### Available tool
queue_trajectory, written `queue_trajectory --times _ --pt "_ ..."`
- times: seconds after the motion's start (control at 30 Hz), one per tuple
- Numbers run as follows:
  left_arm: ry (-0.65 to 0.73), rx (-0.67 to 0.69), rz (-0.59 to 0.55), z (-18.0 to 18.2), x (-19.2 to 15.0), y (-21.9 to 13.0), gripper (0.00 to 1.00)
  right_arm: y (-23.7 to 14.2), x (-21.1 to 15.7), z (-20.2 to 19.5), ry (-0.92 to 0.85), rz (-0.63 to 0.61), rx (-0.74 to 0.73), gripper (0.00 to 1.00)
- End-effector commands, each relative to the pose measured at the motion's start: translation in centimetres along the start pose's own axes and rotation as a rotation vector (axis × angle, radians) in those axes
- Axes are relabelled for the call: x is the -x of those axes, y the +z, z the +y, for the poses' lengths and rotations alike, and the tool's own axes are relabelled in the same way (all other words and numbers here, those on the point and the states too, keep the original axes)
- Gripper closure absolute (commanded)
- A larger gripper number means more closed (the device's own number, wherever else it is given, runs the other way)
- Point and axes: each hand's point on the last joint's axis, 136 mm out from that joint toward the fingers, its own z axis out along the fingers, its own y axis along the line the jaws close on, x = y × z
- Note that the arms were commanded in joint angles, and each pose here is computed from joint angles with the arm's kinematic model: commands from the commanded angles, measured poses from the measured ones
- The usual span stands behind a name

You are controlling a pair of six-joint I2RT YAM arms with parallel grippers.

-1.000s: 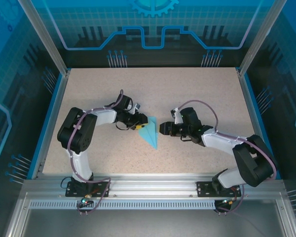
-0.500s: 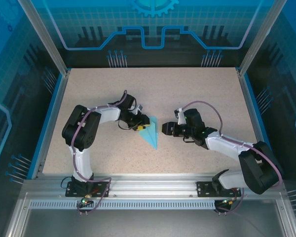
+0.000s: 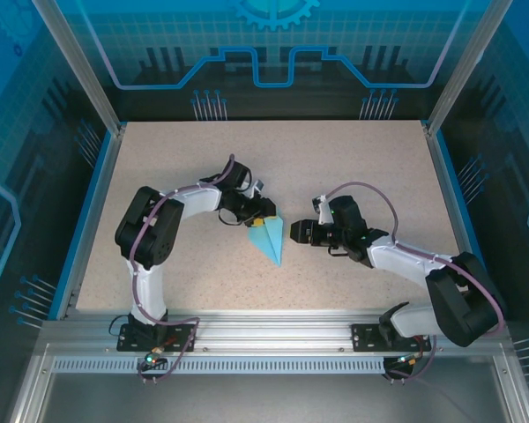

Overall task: Fold a paper plane with a square sheet of paper (fold left side to right side)
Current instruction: Turn over the paper at the center of the table.

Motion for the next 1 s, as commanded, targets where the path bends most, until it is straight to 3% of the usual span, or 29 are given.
queue_trajectory --times 0.0,0.27,0.5,0.83,0.97 --pt "0.006 -0.019 0.044 -0.7 -0.6 0.7 0.63 -0.5 -0.2 -0.4 0.019 -0.002 -0.003 0.42" --pt "0.057 -0.032 0.012 -1.9 -0.1 -0.2 0.9 -1.0 -0.2 0.1 0.024 -0.001 0.043 0.3" --pt "0.177 -0.077 -0.083 -6.5 1.2 -4.2 0.96 -2.3 0.3 1.0 0.062 -0.016 0.149 0.01" --pt "0.258 -0.218 -0.231 -13.6 3.4 -11.6 0.95 -5.0 1.7 6.0 0.033 -0.019 0.438 0.0" --pt "0.284 -0.285 -0.257 -16.0 3.2 -13.5 0.95 -5.2 2.3 6.9 0.05 -0.021 0.479 0.0"
